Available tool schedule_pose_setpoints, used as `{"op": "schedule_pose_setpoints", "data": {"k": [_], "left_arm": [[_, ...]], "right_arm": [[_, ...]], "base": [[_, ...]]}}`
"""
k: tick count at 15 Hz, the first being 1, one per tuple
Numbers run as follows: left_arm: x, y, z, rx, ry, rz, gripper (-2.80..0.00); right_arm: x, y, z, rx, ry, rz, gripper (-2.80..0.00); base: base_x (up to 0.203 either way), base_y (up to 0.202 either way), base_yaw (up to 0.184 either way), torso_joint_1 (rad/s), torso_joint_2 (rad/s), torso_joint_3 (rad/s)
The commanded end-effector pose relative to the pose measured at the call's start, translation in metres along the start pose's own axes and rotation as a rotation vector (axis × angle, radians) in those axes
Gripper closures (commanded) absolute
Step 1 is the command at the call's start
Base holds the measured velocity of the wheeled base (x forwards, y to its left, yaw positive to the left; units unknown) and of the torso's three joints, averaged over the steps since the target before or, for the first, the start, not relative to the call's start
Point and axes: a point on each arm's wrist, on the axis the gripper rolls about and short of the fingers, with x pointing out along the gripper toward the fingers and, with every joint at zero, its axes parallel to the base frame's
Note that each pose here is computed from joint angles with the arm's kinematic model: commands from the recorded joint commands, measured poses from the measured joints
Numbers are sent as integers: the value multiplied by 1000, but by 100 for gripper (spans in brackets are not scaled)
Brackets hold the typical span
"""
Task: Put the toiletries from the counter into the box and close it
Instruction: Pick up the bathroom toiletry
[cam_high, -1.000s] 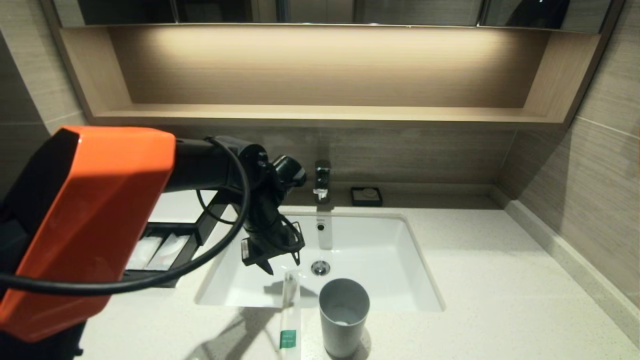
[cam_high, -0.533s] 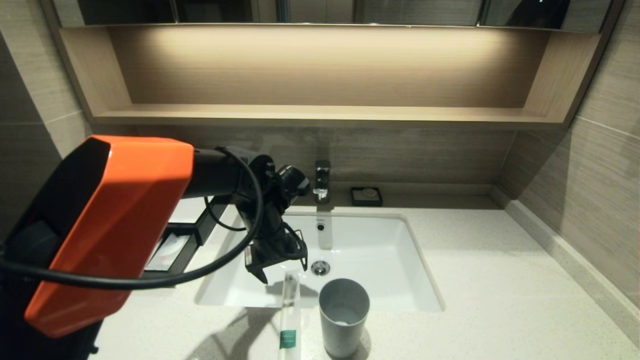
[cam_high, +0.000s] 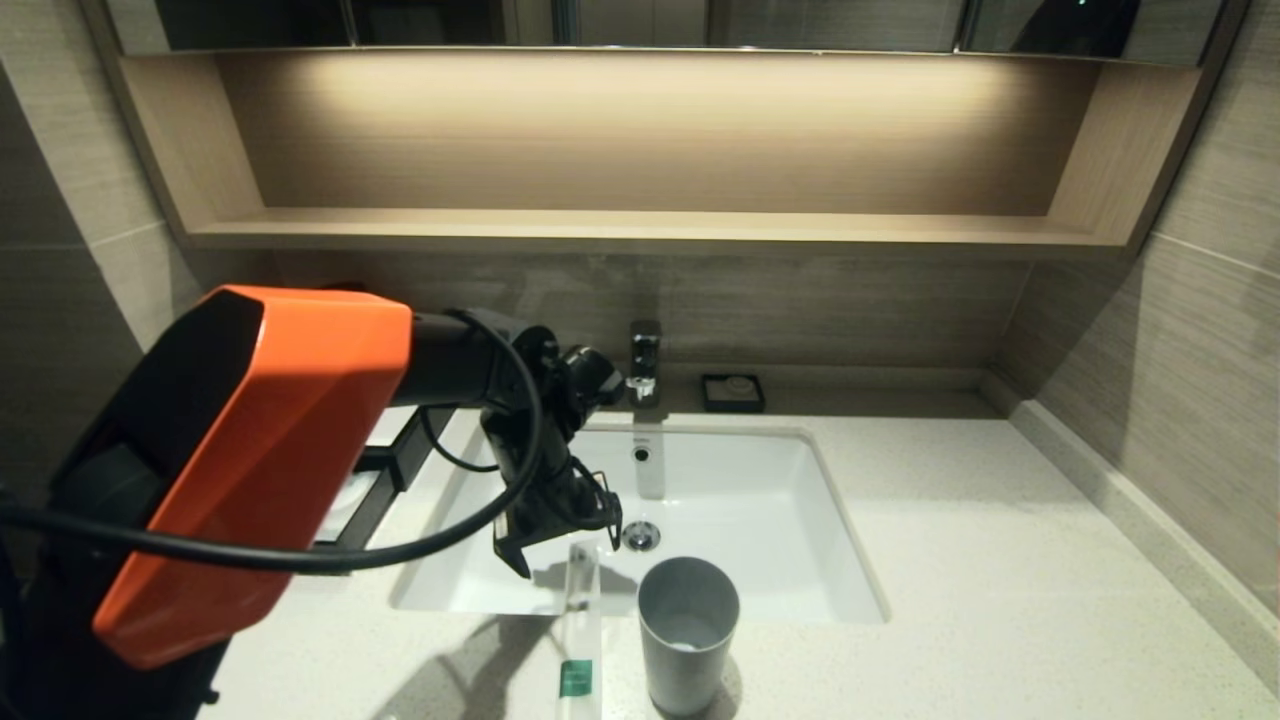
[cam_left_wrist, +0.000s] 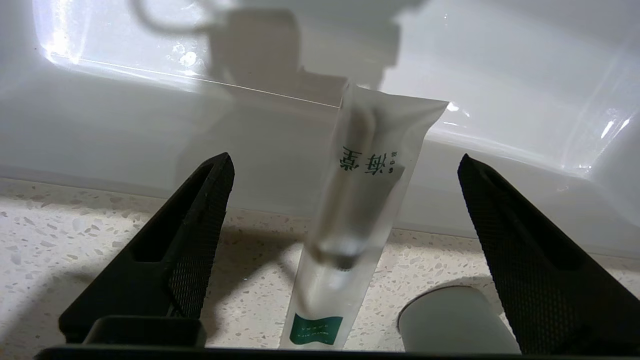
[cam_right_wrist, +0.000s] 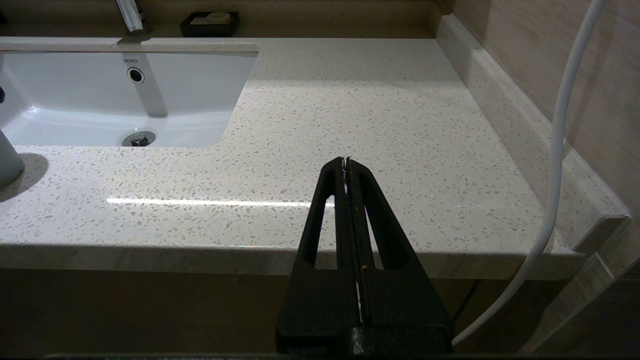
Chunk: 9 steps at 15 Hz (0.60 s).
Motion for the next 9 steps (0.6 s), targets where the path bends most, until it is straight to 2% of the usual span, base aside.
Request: {"op": "schedule_pose_setpoints", "data": {"k": [1, 9], "left_arm": [[7, 1, 0, -2, 16, 15, -280], [14, -9, -10, 32, 36, 24, -280]], "right_arm": [[0, 0, 0, 0, 0, 0, 0], [0, 0, 0, 0, 0, 0, 0]], "base": [[0, 0, 0, 0, 0, 0], [0, 0, 0, 0, 0, 0]]}}
